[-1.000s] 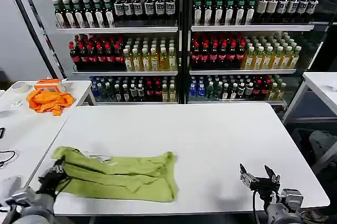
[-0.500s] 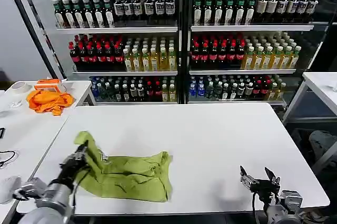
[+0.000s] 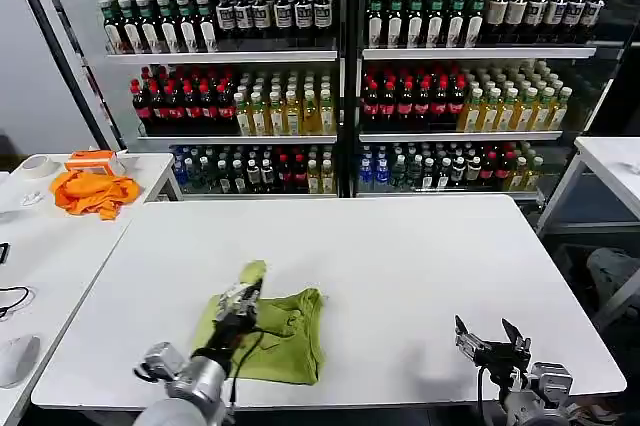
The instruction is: Fold and organize the clothes.
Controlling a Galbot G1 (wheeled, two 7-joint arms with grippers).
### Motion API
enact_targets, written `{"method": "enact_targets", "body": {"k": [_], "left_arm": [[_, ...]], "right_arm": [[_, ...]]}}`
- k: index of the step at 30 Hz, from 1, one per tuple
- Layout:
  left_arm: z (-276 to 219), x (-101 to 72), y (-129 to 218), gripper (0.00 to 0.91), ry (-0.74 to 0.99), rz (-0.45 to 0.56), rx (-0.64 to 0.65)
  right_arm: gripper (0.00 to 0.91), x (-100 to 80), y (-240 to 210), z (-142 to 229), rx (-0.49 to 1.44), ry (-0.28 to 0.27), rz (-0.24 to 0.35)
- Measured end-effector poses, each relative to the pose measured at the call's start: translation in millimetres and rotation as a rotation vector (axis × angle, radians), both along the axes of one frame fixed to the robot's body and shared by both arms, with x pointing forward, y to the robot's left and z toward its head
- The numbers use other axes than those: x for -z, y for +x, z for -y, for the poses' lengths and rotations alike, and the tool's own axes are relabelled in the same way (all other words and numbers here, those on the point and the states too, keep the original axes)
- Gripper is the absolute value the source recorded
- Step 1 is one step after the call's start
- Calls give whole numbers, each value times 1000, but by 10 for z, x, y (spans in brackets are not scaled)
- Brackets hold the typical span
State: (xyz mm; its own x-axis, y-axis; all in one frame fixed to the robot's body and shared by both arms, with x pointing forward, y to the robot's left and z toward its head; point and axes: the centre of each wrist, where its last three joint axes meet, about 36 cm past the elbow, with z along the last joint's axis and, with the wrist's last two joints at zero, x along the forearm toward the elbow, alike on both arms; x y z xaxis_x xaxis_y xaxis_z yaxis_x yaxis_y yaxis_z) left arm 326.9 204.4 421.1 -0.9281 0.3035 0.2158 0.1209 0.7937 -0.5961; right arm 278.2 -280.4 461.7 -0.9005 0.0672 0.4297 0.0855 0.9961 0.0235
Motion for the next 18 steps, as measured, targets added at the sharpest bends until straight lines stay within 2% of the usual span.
{"method": "enact_targets", "body": {"k": [9, 14, 18], "left_arm": [[215, 268, 24, 907, 64, -38, 70], [263, 295, -27, 907, 73, -50, 95], [258, 230, -77, 907, 72, -43, 97]], "right_arm": [[907, -1, 16, 25, 0, -5, 0], [907, 8, 19, 32, -1, -7, -3], [907, 1, 28, 36, -2, -6, -1]]}}
